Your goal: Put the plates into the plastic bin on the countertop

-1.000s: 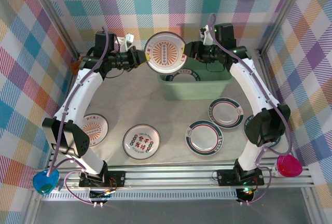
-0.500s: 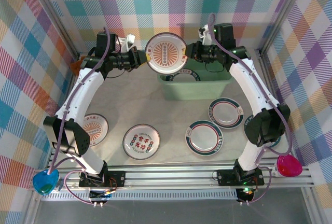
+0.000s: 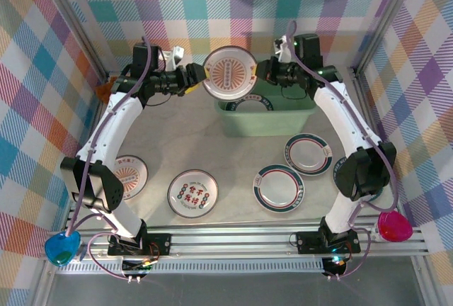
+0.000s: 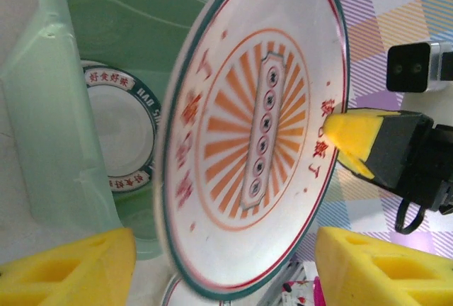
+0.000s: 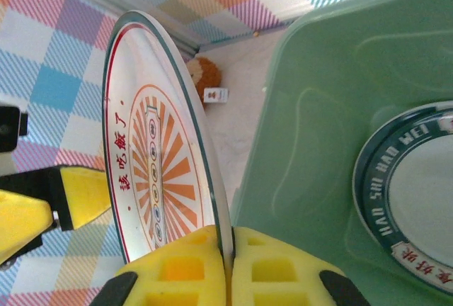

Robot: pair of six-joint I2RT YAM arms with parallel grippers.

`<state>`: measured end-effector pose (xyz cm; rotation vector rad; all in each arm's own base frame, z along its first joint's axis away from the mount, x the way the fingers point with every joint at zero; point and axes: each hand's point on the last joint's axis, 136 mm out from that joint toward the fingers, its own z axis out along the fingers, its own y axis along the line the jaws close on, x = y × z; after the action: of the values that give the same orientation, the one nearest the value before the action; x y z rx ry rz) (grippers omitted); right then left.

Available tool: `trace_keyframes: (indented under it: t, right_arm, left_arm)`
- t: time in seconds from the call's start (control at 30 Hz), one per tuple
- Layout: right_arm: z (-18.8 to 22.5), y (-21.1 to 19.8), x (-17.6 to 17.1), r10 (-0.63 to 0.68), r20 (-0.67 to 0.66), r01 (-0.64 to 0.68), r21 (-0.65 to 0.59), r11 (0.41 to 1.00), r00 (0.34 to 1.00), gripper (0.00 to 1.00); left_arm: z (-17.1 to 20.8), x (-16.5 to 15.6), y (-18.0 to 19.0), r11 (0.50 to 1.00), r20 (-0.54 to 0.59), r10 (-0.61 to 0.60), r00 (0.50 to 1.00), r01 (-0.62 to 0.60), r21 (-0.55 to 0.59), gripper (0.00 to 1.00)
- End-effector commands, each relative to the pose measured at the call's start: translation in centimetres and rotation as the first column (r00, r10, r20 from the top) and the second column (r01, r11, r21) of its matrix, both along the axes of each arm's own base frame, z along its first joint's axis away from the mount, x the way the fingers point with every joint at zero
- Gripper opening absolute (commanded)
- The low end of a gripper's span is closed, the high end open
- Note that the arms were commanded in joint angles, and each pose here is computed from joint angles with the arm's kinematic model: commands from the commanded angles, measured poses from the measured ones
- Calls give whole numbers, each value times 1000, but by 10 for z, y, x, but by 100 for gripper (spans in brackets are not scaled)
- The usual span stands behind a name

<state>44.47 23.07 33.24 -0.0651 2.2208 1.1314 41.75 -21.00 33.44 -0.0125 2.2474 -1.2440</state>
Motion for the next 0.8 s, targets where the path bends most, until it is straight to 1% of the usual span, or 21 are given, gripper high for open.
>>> trace_keyframes:
  t: [0.0,0.13,0.23,0.33,0.43,0.67,0.77]
  right_arm:
    - [25,-25,18,-82,74,80,32,996,994,0]
    - [3,-57,36,-150,17,150,0,989,988,0]
    - [-15,-70,43,-167,9,167,-80,983,986,0]
    - [-35,-72,46,-140,-17,136,-144,980,990,0]
    - [-63,-74,48,-123,-73,107,-197,975,990,0]
    - [-117,-74,50,-121,-176,78,-233,969,977,0]
    - [-136,-69,52,-103,-216,53,-225,973,971,0]
  left_arm:
    - [23,10,13,999,92,54,994,-54,0,72]
    - [9,23,31,994,72,106,992,-107,14,73]
    - [-12,30,43,990,26,134,991,-135,29,73]
    - [-32,33,48,988,-16,145,989,-144,47,73]
    - [-51,35,50,988,-58,143,988,-139,65,73]
    - [-74,40,53,988,-109,140,984,-130,88,72]
    - [-81,38,55,987,-125,135,983,-123,101,72]
